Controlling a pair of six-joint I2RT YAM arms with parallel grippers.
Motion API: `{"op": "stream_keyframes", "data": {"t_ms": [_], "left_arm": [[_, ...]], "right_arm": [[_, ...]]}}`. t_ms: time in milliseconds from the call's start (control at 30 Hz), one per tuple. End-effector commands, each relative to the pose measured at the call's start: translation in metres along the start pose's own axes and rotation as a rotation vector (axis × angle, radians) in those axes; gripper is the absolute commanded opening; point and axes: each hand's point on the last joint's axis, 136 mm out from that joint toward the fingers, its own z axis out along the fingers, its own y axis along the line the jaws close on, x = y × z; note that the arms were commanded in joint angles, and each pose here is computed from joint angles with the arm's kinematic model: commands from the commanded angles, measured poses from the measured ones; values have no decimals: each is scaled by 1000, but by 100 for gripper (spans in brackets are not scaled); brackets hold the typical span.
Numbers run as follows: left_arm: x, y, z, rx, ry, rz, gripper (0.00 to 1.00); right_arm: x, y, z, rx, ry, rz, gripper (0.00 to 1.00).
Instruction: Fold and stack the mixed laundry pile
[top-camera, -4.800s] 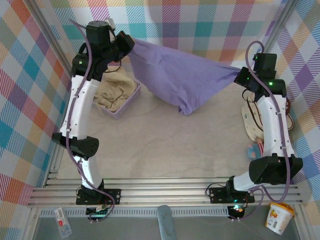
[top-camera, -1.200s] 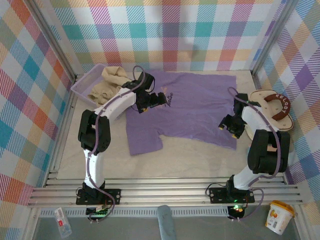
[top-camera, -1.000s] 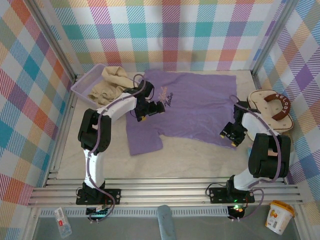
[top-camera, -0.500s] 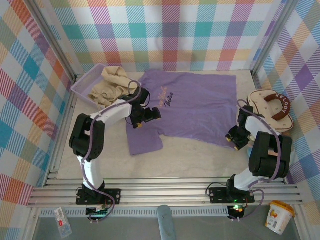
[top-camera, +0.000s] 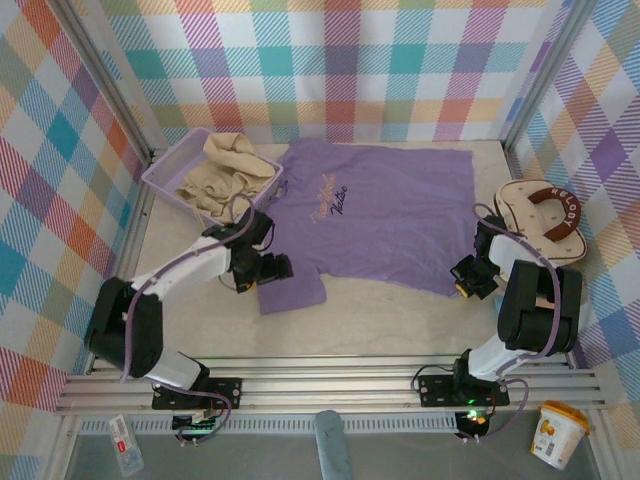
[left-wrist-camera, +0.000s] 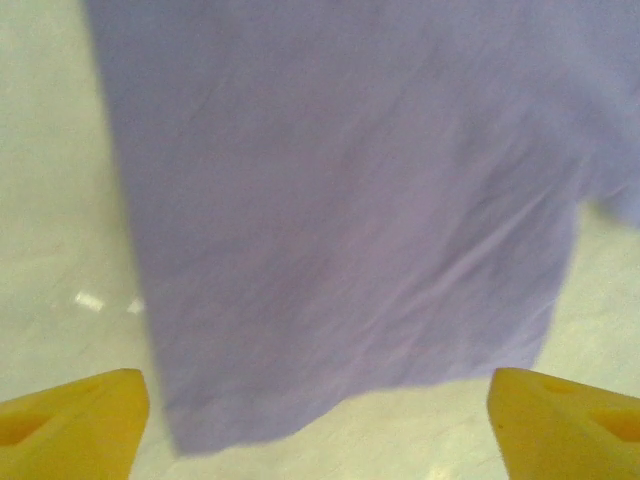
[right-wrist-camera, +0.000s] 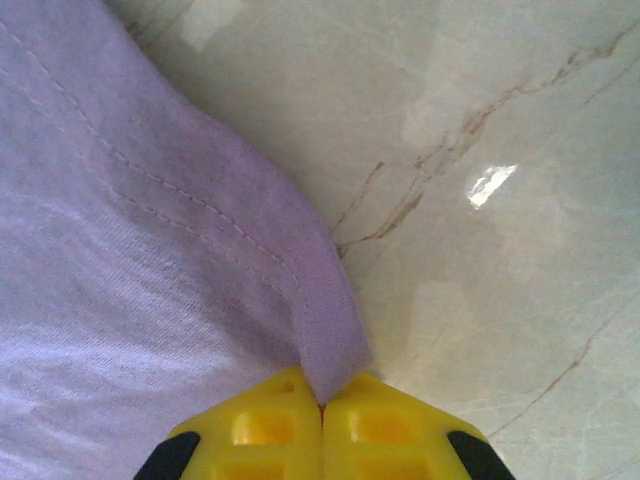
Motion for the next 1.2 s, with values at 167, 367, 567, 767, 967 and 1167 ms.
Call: {"op": "stream_keyframes", "data": {"t_ms": [167, 367, 567, 767, 967, 1167], "left_arm": [[59, 27, 16, 4, 56, 0, 71], [36, 10, 35, 24, -11, -22, 56], [21, -2, 54, 22, -2, -30, 20], [19, 12, 33, -71, -16, 9, 0], [-24, -3, -21, -99, -150, -15, 0], [-106, -50, -62, -48, -346, -39, 0]], "right_arm": [[7, -1, 1, -28, 5, -83, 1], [11, -3, -1, -36, 4, -107, 1], [14, -2, -4, -56, 1, -146, 2], [14, -6, -13, -50, -23, -166, 1], [12, -1, -32, -81, -42, -193, 0], [3, 17, -60, -150, -86, -236, 0]]}}
